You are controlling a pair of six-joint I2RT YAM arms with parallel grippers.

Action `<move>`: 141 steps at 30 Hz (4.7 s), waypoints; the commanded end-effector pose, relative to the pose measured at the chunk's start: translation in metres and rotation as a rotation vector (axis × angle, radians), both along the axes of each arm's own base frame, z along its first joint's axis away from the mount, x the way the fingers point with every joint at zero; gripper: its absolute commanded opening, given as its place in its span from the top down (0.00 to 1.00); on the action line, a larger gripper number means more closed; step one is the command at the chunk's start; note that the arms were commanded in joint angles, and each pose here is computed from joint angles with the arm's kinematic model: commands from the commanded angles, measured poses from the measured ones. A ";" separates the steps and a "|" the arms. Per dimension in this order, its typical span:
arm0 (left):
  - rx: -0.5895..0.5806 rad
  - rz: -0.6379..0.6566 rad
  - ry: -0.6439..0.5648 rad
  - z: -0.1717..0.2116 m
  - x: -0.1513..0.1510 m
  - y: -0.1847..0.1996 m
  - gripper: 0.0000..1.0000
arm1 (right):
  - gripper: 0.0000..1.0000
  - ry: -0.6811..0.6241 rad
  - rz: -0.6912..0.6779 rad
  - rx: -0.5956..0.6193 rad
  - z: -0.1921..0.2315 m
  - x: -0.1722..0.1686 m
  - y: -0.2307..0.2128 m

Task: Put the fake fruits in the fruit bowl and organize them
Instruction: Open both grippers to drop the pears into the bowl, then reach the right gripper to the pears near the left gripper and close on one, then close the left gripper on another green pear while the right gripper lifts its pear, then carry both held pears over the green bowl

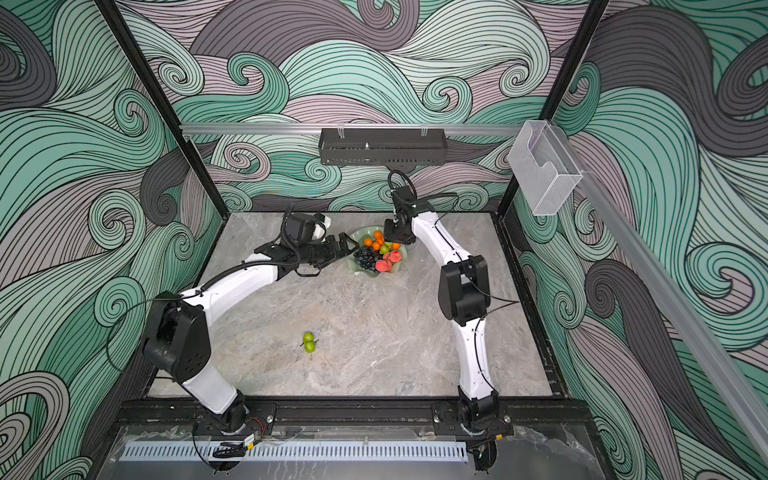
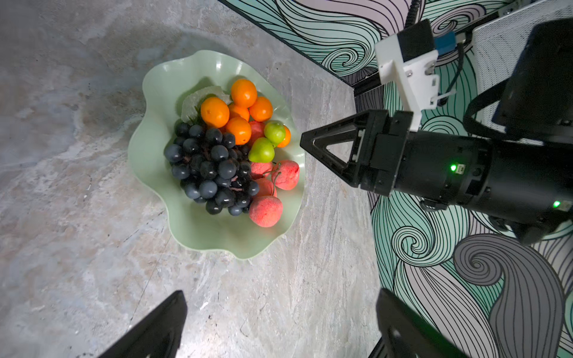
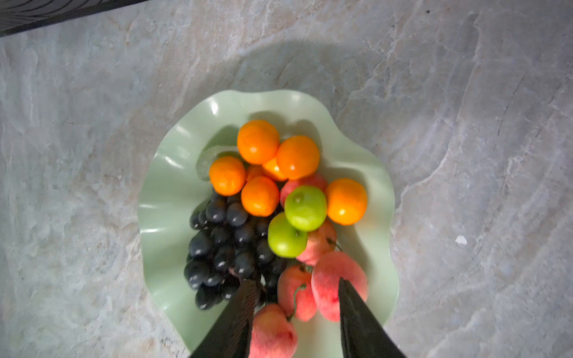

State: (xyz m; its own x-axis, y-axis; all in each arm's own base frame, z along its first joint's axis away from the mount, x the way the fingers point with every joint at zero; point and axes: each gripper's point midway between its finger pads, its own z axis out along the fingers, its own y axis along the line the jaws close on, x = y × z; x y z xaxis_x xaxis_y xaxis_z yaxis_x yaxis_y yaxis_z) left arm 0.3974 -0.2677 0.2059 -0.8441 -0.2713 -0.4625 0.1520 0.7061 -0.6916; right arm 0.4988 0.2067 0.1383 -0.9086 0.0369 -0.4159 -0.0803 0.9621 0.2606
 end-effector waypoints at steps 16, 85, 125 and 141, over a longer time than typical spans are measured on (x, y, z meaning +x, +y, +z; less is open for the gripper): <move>0.086 0.056 0.028 -0.012 -0.122 0.073 0.01 | 0.54 -0.005 0.132 0.001 0.002 -0.148 0.074; 0.360 0.426 0.032 -0.010 -0.226 0.211 0.01 | 0.56 0.294 0.386 -0.050 -0.122 -0.287 0.251; 0.260 0.282 -0.048 0.006 -0.190 0.165 0.01 | 0.67 0.222 0.327 0.048 -0.060 -0.247 0.224; 0.152 0.137 -0.024 0.009 -0.125 0.095 0.01 | 0.68 0.133 0.113 0.069 -0.018 -0.170 0.108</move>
